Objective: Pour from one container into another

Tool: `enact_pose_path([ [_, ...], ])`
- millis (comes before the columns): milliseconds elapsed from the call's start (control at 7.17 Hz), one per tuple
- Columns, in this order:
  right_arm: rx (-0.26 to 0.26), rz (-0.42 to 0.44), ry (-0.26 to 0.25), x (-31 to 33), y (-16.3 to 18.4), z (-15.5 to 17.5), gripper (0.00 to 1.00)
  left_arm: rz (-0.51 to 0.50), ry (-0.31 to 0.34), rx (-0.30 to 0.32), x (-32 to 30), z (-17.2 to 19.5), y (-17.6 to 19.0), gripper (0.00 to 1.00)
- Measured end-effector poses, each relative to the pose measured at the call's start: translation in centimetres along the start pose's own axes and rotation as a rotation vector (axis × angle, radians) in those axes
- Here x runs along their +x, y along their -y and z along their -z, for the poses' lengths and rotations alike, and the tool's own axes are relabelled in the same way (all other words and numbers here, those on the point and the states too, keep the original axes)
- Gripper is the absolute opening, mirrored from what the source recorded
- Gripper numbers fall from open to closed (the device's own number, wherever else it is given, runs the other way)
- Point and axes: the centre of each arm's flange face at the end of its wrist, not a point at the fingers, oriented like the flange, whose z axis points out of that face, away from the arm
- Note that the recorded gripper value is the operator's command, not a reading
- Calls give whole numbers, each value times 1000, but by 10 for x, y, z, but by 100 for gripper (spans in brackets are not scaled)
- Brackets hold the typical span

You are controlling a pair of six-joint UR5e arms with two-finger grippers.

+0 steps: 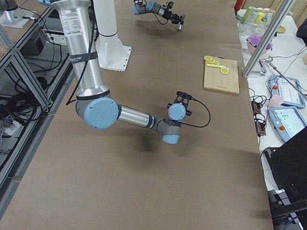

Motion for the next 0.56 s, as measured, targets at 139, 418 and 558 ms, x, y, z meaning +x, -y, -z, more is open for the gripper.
enact_pose_path([
  [139,3,3,0,0,2,0,100,0,-1,0,0,0,0,20],
  [418,12,7,-4,4,7,8,100,1,-2,0,1,0,0,33],
  [558,19,10,-3,8,11,16,100,1,-2,0,1,0,0,38],
])
